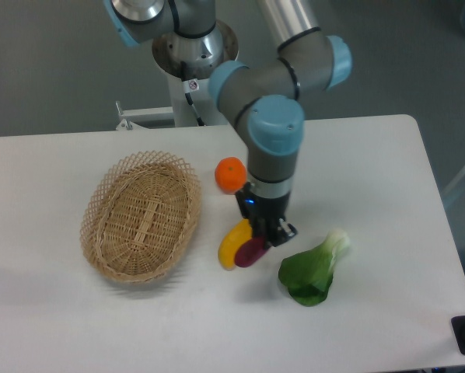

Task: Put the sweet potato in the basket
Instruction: 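Carry the held sweet potato over the mandarin toward the wicker basket, then lower the sweet potato into the basket and open the gripper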

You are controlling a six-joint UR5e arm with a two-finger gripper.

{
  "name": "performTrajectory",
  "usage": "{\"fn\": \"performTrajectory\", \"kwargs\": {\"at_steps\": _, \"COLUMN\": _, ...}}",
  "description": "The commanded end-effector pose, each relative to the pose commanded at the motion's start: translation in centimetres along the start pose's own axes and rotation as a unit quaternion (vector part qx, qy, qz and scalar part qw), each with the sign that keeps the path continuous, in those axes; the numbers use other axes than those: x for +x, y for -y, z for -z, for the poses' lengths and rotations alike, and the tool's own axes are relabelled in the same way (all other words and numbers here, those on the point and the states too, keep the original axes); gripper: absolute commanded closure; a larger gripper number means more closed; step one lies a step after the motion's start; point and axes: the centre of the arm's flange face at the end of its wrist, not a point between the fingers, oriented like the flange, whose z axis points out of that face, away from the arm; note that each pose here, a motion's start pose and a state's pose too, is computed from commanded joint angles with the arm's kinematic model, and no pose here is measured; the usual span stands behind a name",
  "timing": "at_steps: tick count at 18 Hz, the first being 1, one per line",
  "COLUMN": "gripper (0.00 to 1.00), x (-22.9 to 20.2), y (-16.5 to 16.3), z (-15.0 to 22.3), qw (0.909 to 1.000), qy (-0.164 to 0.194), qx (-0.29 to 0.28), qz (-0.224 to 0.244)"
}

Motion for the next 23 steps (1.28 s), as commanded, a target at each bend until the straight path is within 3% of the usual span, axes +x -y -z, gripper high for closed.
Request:
{"fn": "performTrajectory", "kwargs": {"at_steps": 10, "gripper": 0.66, "x": 6.6, "y": 4.2, "z": 0.2, "qw": 0.9998, "qy": -0.015, "qx": 0.009, "qz": -0.011}}
{"fn": "performTrajectory", "kwargs": {"at_steps": 23, "gripper": 0.64, "x": 12.4, "y": 6.1, "z": -4.0, "qw": 0.9983, "qy": -0.058, "qx": -0.002, "qz": -0.012}}
